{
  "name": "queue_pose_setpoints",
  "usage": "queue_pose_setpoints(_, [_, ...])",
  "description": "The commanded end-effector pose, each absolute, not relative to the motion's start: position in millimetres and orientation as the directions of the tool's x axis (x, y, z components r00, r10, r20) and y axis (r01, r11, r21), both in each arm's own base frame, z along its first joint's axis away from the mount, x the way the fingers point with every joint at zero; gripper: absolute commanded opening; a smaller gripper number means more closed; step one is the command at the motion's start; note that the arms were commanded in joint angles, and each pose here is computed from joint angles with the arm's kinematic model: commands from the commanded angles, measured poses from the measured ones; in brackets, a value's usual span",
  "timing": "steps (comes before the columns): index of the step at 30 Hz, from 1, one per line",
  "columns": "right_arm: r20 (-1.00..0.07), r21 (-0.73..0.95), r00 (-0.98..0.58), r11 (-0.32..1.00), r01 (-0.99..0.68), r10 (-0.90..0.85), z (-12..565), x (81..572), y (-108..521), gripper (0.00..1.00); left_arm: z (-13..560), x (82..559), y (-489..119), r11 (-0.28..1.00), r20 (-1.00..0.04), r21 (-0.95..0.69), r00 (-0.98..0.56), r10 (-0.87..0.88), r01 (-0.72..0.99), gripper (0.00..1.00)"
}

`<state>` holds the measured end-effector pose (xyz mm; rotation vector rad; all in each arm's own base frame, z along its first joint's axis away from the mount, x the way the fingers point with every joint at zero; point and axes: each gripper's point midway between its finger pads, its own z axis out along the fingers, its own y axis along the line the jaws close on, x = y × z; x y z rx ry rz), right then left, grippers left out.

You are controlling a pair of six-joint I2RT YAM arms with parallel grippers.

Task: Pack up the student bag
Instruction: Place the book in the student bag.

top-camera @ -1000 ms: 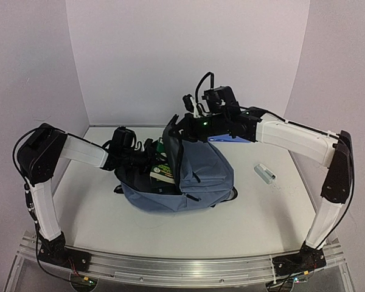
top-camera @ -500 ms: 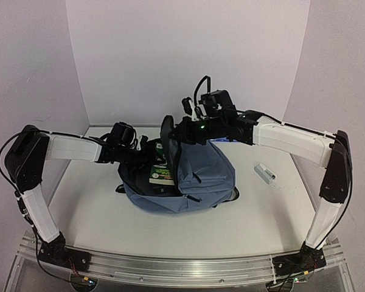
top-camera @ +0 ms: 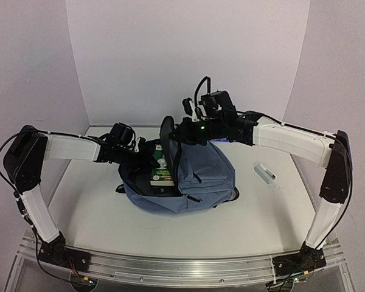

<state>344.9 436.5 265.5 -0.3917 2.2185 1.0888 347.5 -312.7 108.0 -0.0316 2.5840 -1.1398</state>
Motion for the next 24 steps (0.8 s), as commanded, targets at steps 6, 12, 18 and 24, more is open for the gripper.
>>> queue_pose_setpoints(6, [-0.699,0.597,-0.713,0.593,-0.541,0.055,296.2,345.1,432.6,0.0,129.4,353.2,-350.9,0.582,-0.303,-0.792,-0.946,-0.111,0.186,0.22])
queue_pose_setpoints(12, [-0.695,0.598,-0.717,0.595,-0.537,0.051,292.3,345.6,433.2,0.0,130.1,351.7,-374.8,0.555,-0.31,-0.804,-0.947,-0.084,0.214,0.23])
queue_pose_setpoints(18, [-0.699,0.592,-0.713,0.61,-0.527,0.062,292.4,347.3,429.6,0.0,130.3,349.3,-374.4,0.569,-0.324,-0.79,-0.944,-0.07,0.229,0.28])
queue_pose_setpoints(24, [-0.717,0.57,-0.684,0.679,-0.462,0.136,298.4,357.3,400.0,0.0,161.3,347.9,-331.3,0.697,-0.439,-0.671,-0.893,-0.098,0.253,0.55])
